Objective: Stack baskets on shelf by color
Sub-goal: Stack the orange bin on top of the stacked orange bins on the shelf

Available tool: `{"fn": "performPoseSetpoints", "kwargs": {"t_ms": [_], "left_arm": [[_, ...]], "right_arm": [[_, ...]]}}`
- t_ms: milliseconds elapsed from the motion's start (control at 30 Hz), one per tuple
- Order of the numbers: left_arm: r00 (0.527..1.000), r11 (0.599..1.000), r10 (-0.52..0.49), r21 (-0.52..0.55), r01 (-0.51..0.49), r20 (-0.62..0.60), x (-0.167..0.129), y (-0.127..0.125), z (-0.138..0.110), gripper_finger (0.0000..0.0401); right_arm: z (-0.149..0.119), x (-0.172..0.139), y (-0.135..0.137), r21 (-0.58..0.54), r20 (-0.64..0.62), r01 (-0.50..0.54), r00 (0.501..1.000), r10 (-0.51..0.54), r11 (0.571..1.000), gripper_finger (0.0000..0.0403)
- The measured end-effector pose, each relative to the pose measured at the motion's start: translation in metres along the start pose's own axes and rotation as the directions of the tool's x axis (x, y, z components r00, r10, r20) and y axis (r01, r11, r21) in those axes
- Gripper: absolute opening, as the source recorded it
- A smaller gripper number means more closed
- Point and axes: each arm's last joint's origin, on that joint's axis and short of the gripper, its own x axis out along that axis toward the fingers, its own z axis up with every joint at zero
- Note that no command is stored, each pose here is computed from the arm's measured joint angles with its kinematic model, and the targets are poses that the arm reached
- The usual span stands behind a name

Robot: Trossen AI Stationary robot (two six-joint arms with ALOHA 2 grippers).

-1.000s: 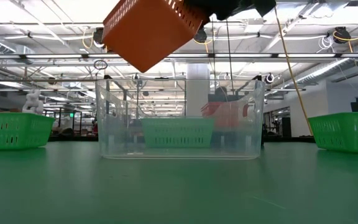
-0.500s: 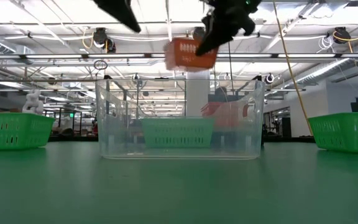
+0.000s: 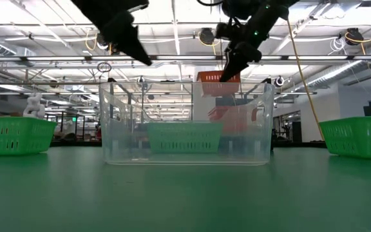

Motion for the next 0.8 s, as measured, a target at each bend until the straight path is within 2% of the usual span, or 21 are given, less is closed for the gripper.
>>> {"fn": "performPoseSetpoints", "kwargs": {"t_ms": [100, 233, 333, 433, 600, 800], "left_arm": [[1.000, 0.999, 0.013, -0.033, -0.013, 0.028, 0.003, 0.003, -0.018, 0.0156], [0.993, 0.998, 0.014, -0.069, -0.006, 0.115, 0.002, 0.008, -0.034, 0.0143], [0.982, 0.994, 0.033, -0.113, -0.011, 0.187, 0.003, 0.014, -0.041, 0.0134], [0.964, 0.988, 0.048, -0.157, -0.007, 0.261, 0.005, 0.017, -0.040, 0.0128], [0.939, 0.988, 0.075, -0.149, -0.025, 0.335, 0.010, 0.025, -0.034, 0.0127], [0.929, 0.985, 0.119, -0.158, -0.066, 0.351, 0.014, 0.042, -0.032, 0.0127]], "right_arm": [[-0.007, -0.005, -0.002, 0.020, 0.042, -0.034, 0.999, 0.033, 0.999, 0.0000], [-0.024, -0.017, -0.004, 0.030, 0.078, 0.003, 0.997, -0.005, 1.000, 0.0000], [-0.041, -0.021, -0.003, 0.051, 0.114, -0.008, 0.993, 0.002, 0.999, 0.0000], [-0.054, -0.020, -0.001, 0.081, 0.131, -0.002, 0.991, -0.009, 0.997, 0.0000], [-0.058, -0.018, 0.001, 0.108, 0.152, 0.001, 0.988, -0.018, 0.994, 0.0000], [-0.056, -0.019, -0.005, 0.059, 0.183, 0.036, 0.982, -0.046, 0.998, 0.0000]]}}
